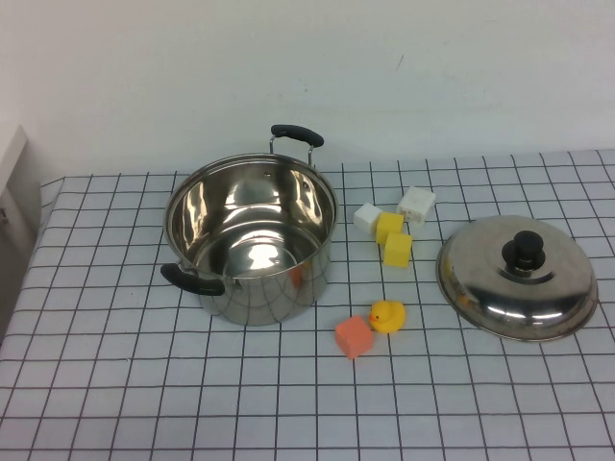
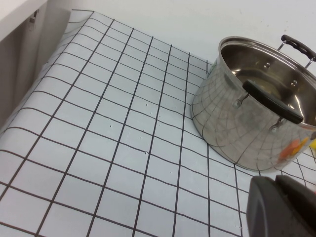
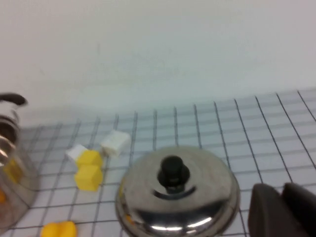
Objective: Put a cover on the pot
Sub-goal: Pick up the pot lid, then place the pot lid on the pot
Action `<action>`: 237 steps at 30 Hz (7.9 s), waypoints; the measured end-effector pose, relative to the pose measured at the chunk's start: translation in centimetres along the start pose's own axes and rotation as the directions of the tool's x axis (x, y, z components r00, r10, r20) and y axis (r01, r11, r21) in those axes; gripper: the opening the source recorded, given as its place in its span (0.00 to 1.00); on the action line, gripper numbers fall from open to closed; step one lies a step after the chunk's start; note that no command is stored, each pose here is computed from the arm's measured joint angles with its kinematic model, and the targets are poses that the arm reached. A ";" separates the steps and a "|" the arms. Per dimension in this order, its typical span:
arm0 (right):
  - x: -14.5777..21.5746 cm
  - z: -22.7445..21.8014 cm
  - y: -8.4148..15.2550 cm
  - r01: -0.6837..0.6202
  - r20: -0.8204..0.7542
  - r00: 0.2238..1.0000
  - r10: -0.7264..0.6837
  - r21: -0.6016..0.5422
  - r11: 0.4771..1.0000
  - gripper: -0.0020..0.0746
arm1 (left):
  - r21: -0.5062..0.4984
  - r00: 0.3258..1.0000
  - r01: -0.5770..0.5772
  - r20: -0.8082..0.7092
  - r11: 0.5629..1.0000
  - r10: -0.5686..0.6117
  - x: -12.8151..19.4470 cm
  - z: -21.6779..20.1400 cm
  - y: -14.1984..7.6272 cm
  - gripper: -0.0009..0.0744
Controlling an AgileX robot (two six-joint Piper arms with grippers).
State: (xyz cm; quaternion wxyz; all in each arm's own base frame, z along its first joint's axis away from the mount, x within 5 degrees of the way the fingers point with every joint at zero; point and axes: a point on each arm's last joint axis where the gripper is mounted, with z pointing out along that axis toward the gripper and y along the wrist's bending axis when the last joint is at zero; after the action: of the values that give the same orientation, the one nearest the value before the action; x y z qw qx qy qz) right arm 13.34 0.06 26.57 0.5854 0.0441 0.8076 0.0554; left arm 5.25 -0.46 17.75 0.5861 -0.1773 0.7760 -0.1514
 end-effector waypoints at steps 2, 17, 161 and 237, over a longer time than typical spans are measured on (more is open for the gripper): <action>-0.5 1.6 -0.1 -0.007 -0.014 1.000 0.008 0.030 1.000 0.16 | 0.000 1.000 0.000 0.000 1.000 0.000 0.0 0.0 0.0 0.01; 3.5 16.1 3.6 0.053 0.242 0.970 -0.016 -0.149 0.987 0.68 | 0.000 1.000 0.000 0.000 1.000 0.000 0.0 0.0 0.0 0.01; -2.8 30.7 29.2 0.342 0.126 0.938 -0.324 -0.507 0.791 0.47 | 0.000 1.000 0.000 0.000 1.000 0.000 0.0 0.0 0.0 0.01; 5.1 35.4 33.7 0.345 0.080 0.928 -0.365 -0.560 0.753 0.47 | 0.001 1.000 0.006 0.000 1.000 -0.006 0.0 0.0 0.0 0.01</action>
State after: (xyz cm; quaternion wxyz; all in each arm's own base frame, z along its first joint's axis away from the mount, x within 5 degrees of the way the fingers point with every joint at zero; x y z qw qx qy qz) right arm 45.57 35.47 15.59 0.5577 -0.2858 0.7581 0.1805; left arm 5.25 -0.47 17.76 0.5857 -0.1793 0.7755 -0.1534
